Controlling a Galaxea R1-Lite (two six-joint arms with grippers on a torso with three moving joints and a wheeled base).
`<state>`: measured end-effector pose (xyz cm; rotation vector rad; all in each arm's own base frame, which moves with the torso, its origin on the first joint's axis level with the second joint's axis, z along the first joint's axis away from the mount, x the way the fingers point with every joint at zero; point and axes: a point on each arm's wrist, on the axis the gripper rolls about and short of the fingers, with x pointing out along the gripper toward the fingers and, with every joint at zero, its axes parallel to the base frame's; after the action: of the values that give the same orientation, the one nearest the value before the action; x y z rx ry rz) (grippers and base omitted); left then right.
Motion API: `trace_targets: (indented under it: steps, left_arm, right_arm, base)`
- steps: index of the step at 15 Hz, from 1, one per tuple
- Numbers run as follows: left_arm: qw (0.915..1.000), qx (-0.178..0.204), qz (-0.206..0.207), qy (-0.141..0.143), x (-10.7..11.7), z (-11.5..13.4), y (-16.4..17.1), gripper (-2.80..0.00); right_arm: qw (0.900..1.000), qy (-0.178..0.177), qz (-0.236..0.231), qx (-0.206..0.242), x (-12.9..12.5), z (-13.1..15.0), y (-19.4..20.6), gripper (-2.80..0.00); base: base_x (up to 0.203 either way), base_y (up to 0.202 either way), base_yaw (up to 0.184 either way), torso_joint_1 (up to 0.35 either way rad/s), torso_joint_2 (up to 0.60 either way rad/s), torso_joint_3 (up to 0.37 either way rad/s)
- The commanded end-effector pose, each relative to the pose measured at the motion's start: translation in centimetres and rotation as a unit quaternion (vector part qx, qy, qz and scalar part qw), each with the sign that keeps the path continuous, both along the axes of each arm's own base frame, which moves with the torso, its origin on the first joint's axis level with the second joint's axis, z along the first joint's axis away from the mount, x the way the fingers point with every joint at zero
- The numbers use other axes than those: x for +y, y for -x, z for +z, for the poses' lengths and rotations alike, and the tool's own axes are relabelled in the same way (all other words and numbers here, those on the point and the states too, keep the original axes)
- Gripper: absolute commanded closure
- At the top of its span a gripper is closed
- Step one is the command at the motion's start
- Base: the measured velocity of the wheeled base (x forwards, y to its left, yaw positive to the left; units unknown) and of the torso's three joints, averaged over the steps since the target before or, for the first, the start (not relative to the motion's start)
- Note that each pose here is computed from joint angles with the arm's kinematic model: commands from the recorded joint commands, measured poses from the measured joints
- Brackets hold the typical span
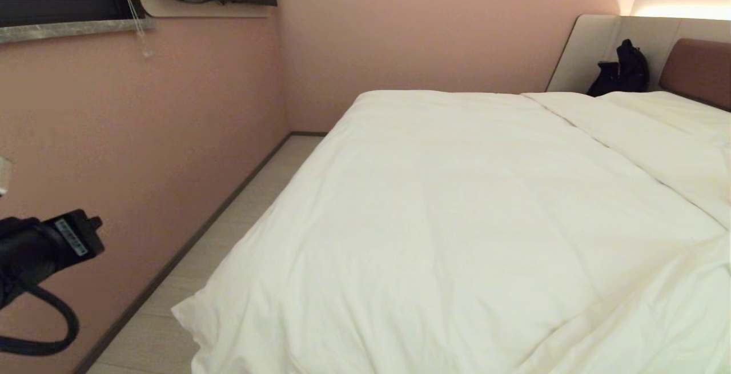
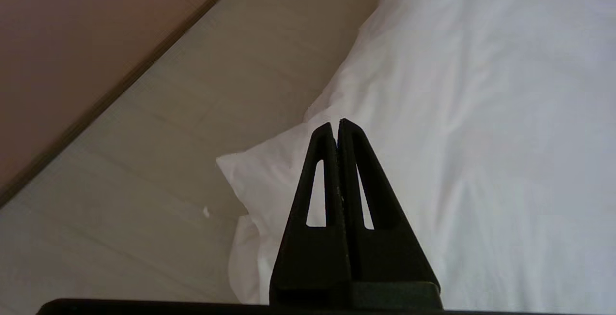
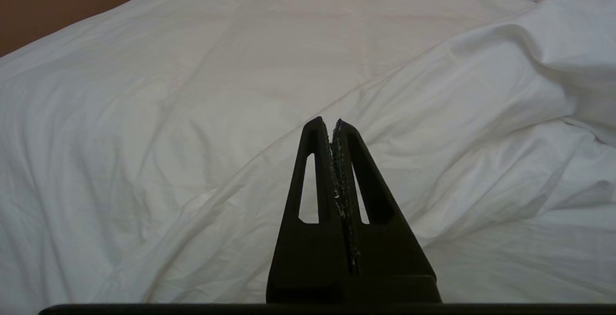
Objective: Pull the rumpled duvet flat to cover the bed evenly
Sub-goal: Hold the folded corner of the quilt
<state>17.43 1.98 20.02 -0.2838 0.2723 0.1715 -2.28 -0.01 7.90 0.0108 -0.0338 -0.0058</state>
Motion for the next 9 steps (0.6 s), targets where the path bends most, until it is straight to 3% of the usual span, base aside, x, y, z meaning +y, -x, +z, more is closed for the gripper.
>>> trace_targets:
  steps: [1,4,9]
  left_arm:
    - [0.9981,-0.059,-0.018,-0.007,-0.6,2.4,4.5,0.00]
    - [0.9960,-0.062,-0.061,-0.022,-1.4,2.9,9.9,0.00]
    - [0.9905,-0.067,-0.086,-0.084,-2.1,2.1,16.4,0.00]
  right_arm:
    - [1.000,0.000,0.000,-0.001,0.0,0.0,0.0,0.00]
    - [1.000,0.000,0.000,-0.001,0.0,0.0,0.0,0.00]
    - [1.000,0.000,0.000,-0.001,0.0,0.0,0.0,0.00]
  base:
    - [0.000,0.000,0.000,0.000,0.00,0.000]
    - [0.000,0.000,0.000,0.000,0.00,0.000]
    - [0.000,0.000,0.000,0.000,0.00,0.000]
